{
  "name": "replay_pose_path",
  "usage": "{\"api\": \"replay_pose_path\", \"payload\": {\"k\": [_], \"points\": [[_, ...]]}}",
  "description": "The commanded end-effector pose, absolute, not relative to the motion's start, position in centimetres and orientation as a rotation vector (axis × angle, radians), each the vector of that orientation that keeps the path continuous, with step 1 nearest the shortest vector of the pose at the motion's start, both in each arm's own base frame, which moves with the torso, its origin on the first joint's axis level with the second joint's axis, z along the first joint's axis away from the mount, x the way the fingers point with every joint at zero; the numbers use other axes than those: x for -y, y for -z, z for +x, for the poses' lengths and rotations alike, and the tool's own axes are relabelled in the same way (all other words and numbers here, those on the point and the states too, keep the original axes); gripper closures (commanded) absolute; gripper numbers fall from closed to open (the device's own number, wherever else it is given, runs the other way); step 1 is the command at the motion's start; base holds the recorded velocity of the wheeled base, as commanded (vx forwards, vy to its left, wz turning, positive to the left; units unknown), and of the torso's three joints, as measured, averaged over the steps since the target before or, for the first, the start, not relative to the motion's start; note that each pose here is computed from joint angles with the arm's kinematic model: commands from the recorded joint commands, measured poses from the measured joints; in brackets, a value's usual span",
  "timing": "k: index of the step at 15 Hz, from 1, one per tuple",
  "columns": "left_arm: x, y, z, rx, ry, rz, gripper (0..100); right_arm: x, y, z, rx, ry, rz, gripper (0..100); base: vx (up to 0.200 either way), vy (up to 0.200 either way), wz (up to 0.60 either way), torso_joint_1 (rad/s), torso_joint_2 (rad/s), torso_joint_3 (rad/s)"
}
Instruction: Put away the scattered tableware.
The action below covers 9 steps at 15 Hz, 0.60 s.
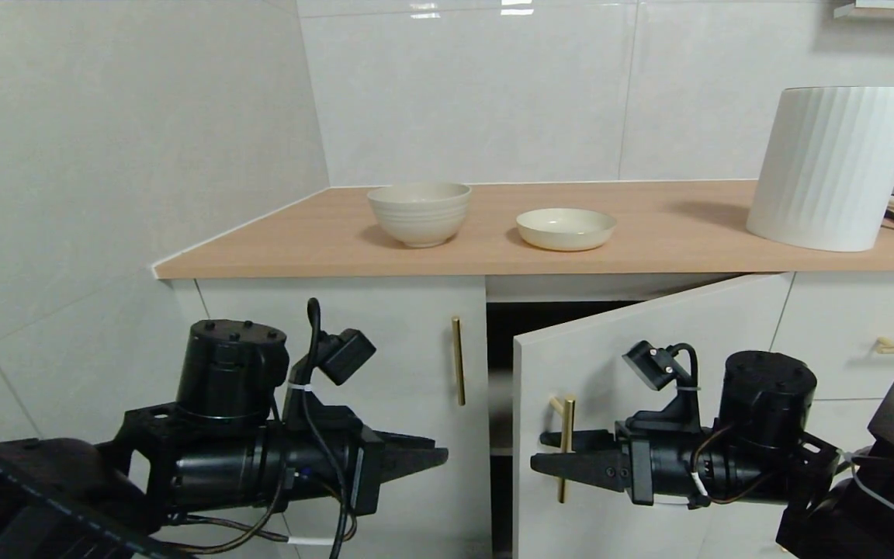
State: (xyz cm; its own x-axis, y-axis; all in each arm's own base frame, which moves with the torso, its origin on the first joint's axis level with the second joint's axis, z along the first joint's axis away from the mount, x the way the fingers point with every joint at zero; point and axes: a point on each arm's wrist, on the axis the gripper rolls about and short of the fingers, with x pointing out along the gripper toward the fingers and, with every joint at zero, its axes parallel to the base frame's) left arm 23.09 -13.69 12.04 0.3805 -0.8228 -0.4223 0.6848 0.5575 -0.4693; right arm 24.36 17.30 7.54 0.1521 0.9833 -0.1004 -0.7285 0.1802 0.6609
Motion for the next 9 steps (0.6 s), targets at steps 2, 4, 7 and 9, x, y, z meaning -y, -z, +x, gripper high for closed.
{"api": "replay_pose_path", "payload": {"k": [2,4,7,9], "points": [[15.9,-9.2,26.1,-0.673,0.953,-0.337,100,-17.4,-7.0,24.5,-0.604,-1.306,0.531,0,0.0,0.0,0.0,0.0,0.0,0.0],[16.8,-8.4,27.5,-0.642,0.956,-0.396,100,-17.4,-7.2,24.5,-0.581,-1.312,0.529,0,0.0,0.0,0.0,0.0,0.0,0.0],[18.9,-5.7,29.9,-0.549,0.998,-0.392,100,-17.3,-7.2,24.4,-0.575,-1.314,0.527,0,0.0,0.0,0.0,0.0,0.0,0.0],[21.1,-4.8,29.3,-0.511,1.059,-0.378,100,-17.3,-7.1,24.4,-0.581,-1.312,0.528,0,0.0,0.0,0.0,0.0,0.0,0.0]]}}
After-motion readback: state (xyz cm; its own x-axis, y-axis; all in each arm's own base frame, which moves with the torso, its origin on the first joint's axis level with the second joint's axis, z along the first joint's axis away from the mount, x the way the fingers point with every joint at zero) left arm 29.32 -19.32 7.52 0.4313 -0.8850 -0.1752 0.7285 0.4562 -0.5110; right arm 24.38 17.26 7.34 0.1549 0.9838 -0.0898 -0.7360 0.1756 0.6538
